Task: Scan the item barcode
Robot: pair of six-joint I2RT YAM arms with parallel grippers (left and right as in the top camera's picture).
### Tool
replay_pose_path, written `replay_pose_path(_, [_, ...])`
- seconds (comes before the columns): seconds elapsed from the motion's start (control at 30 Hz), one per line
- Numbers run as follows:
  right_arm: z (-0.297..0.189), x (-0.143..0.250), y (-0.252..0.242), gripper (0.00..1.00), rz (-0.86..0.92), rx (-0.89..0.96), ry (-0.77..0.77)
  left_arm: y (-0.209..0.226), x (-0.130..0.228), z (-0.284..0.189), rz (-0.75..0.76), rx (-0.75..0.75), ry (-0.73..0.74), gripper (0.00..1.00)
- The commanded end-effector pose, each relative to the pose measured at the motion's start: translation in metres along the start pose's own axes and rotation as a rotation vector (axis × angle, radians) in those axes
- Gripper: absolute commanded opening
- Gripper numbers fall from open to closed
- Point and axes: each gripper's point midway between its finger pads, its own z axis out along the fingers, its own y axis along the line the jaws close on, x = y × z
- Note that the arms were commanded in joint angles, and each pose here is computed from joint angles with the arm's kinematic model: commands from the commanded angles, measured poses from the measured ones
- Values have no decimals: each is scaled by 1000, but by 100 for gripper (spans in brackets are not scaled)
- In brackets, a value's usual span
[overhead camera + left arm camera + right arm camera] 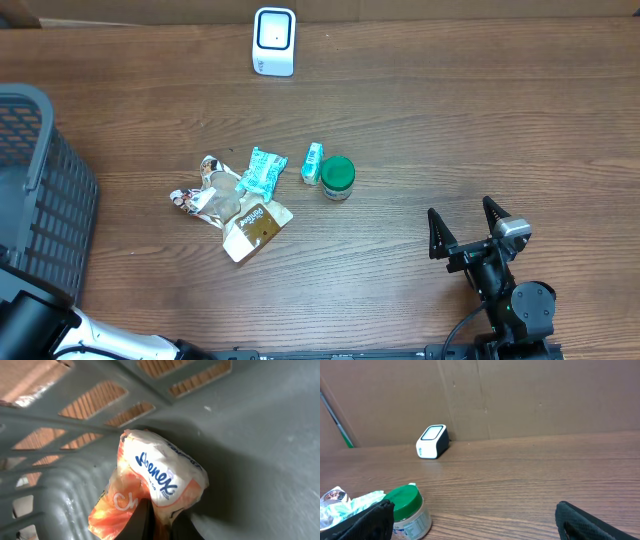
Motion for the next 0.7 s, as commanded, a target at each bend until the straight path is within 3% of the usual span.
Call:
replay_pose_path(0.0, [0, -1, -2, 100, -3, 8, -9, -43, 4, -20, -44, 237, 13, 4])
replay_pose_path(0.17, [0, -1, -2, 100, -2, 9, -9, -84, -63, -165, -144, 630, -265, 4])
replay_pose_path(0.27, [0, -1, -2, 100, -3, 9, -9, -90, -74, -261, -166, 780, -394, 4])
replay_pose_path(0.3, [0, -1, -2, 100, -3, 8, -9, -95, -66, -311, -145, 862, -449, 4])
replay_pose_path(0.33, [0, -1, -2, 100, -2, 9, -9, -98, -60, -331, -128, 897, -468, 4])
replay_pose_path(0.47, [0, -1, -2, 100, -2, 8, -9, -136, 13, -412, 40, 1065, -439, 4])
replay_pose_path(0.5, [0, -1, -2, 100, -3, 8, -9, -146, 30, -418, 86, 1077, -412, 4])
replay_pose_path(0.6, [0, -1, -2, 100, -2, 9, -9, -209, 134, -427, 389, 1084, -221, 4])
replay_pose_path(0.67, [0, -1, -2, 100, -3, 8, -9, -239, 181, -425, 518, 1082, -149, 4])
